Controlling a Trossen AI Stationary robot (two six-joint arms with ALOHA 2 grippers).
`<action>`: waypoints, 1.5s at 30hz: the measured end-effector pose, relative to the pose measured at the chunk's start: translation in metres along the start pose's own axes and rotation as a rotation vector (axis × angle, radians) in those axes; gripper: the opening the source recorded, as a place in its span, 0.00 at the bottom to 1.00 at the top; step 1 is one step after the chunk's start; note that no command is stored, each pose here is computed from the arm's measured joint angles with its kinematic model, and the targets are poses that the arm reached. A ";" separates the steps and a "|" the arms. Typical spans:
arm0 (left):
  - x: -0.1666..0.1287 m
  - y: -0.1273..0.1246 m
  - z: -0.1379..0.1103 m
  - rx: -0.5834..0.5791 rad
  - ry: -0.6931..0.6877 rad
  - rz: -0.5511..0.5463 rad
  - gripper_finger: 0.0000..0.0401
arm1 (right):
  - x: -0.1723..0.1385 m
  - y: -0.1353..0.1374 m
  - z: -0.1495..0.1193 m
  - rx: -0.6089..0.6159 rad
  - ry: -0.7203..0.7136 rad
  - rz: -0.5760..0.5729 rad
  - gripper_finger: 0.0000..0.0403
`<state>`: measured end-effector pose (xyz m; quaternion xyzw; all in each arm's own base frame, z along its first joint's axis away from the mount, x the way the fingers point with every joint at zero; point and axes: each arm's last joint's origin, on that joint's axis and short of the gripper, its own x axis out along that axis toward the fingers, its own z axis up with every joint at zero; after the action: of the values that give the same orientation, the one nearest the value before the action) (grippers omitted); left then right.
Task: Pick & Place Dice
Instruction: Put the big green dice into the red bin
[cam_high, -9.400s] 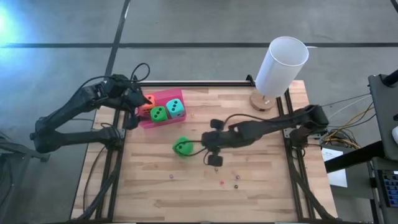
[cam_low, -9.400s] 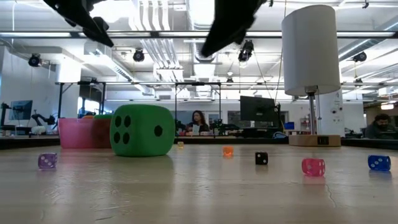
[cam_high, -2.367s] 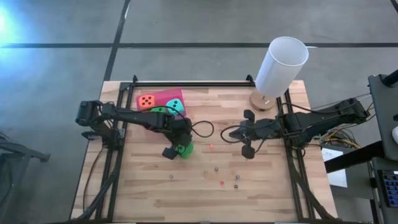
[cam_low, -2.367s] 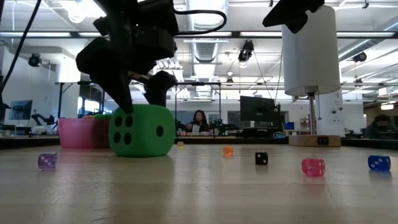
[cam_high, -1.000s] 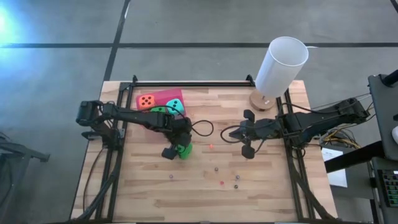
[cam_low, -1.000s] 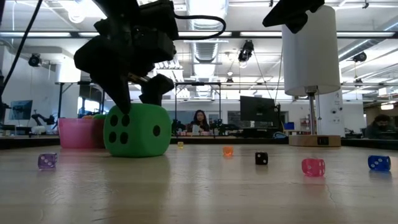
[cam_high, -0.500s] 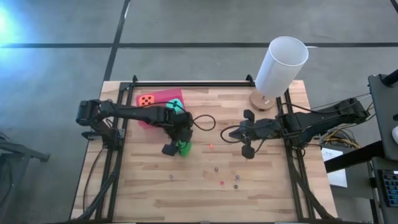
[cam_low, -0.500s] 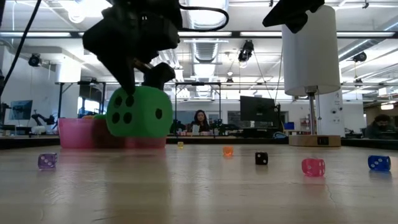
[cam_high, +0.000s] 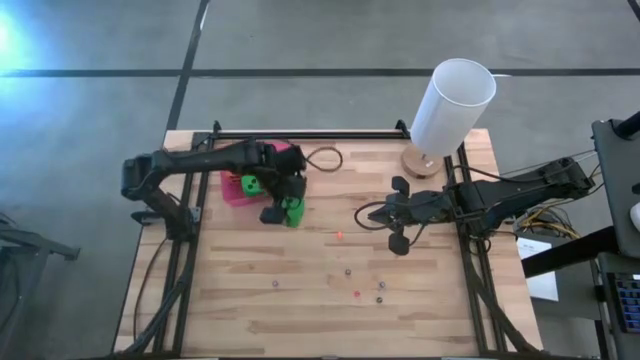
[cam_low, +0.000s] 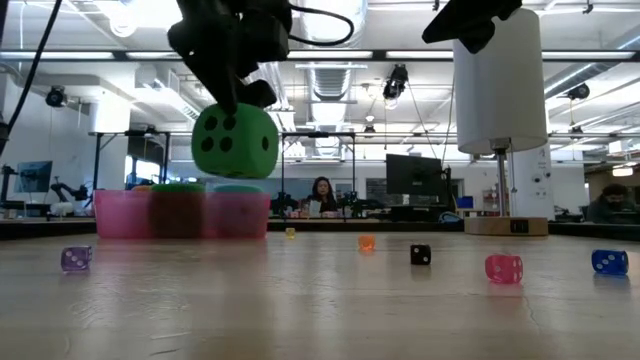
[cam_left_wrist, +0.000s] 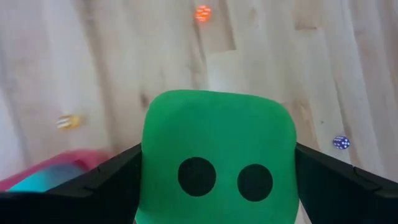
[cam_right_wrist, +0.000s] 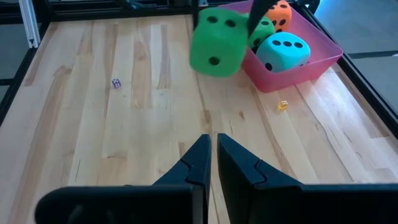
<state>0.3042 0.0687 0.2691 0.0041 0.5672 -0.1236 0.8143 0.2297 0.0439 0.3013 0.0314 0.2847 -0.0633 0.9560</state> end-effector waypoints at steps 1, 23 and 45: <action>-0.004 0.003 -0.001 -0.013 0.000 0.004 0.88 | 0.000 0.000 0.000 0.000 0.000 0.000 0.07; -0.095 0.099 -0.067 -0.297 0.074 0.319 0.89 | 0.000 0.000 0.000 0.000 0.000 0.000 0.07; -0.048 0.138 -0.115 -0.437 -0.017 0.358 0.90 | 0.000 0.000 0.000 0.000 0.000 0.000 0.07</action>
<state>0.2107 0.2287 0.2541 -0.0725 0.5637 0.1476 0.8094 0.2297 0.0439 0.3013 0.0313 0.2847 -0.0633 0.9560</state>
